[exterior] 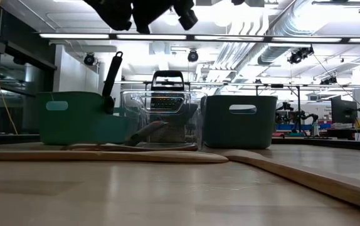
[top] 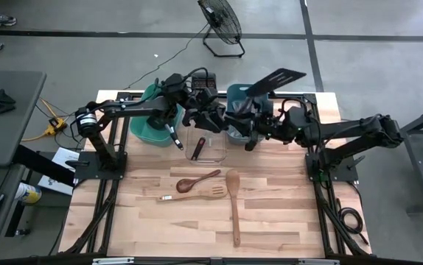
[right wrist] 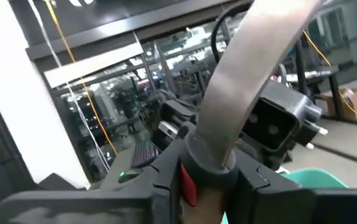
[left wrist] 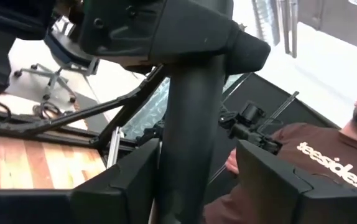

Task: Pick & Place Kitchen Items
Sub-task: Put the slotted spatula into the transparent bin

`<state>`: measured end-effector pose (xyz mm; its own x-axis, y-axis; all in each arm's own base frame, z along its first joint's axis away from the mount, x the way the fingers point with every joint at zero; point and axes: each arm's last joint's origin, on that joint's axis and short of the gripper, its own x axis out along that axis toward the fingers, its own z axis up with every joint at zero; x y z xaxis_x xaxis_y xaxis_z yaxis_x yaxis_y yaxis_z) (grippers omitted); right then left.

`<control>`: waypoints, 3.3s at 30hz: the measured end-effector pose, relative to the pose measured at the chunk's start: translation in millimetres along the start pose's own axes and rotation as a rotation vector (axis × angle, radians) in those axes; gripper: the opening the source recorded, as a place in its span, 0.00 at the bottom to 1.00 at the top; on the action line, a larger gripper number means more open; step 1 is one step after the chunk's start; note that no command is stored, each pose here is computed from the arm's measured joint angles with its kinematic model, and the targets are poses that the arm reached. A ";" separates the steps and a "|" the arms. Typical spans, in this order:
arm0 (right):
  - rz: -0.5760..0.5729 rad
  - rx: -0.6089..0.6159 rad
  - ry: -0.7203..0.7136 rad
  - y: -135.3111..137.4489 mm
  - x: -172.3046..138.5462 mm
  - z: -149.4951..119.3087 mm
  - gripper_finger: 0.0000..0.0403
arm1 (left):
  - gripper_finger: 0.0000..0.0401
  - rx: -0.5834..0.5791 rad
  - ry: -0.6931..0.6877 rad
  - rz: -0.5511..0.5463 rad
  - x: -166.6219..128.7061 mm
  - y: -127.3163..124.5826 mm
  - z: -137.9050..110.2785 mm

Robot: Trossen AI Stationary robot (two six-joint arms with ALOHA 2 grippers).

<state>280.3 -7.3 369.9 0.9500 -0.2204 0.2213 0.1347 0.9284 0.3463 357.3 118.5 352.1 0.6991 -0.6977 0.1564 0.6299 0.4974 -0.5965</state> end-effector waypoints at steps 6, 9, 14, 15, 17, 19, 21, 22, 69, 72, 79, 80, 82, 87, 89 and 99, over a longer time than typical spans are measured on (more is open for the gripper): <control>-0.055 0.044 0.045 -1.9 -9.0 4.0 0.16 | 0.53 -0.044 -0.013 0.056 -23.3 8.3 7.2; -0.079 0.069 0.071 -2.8 -14.4 6.2 0.16 | 0.53 -0.035 -0.046 0.093 -41.9 8.3 15.3; -0.129 0.118 0.105 -4.9 -19.2 5.7 0.16 | 0.52 -0.003 -0.097 0.140 -70.1 -3.3 29.2; -0.136 0.133 0.116 -5.4 -19.5 4.5 0.16 | 0.51 0.008 -0.102 0.145 -74.7 -7.1 31.7; -0.152 0.153 0.136 -6.9 -18.1 0.6 0.16 | 0.50 0.025 -0.104 0.153 -83.7 -14.7 35.8; -0.178 0.159 0.151 -10.5 -14.4 -4.5 0.16 | 0.48 0.065 -0.110 0.155 -88.2 -24.3 39.5; -0.202 0.175 0.168 -14.5 -9.2 -11.7 0.16 | 0.46 0.092 -0.109 0.161 -96.3 -34.6 43.3; -0.214 0.186 0.171 -17.2 -5.4 -15.7 0.16 | 0.46 0.107 -0.114 0.164 -99.0 -39.7 44.9; -0.344 0.515 0.467 -64.9 82.0 -134.3 0.16 | 0.43 0.174 -0.098 0.161 -109.0 -73.2 50.8; -0.449 0.489 0.531 -58.3 87.6 -123.1 0.16 | 0.43 0.171 -0.098 0.160 -109.0 -73.2 50.8; -0.642 0.601 0.495 -47.8 87.6 -115.6 0.16 | 0.43 0.171 -0.091 0.157 -109.0 -73.3 50.6; -0.663 0.622 0.491 -47.2 86.9 -117.7 0.16 | 0.43 0.171 -0.091 0.157 -109.0 -73.3 50.6; -0.717 0.646 0.500 -46.5 83.3 -123.0 0.16 | 0.43 0.170 -0.091 0.157 -109.0 -73.3 50.6; -0.793 0.685 0.510 -45.4 77.6 -127.9 0.16 | 0.43 0.170 -0.091 0.157 -109.0 -73.1 50.6; -0.798 0.701 0.508 -44.4 77.2 -128.4 0.16 | 0.43 0.171 -0.091 0.157 -109.0 -73.1 50.6; -0.833 0.690 0.479 -54.8 79.7 -130.1 0.16 | 0.43 0.175 -0.092 0.157 -109.0 -73.2 50.6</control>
<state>385.3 -36.8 250.0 0.6700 -0.4103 -0.6187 0.7210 0.1614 0.6739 252.1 184.2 418.6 0.8159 -0.5590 0.1479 0.5543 0.6832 -0.4754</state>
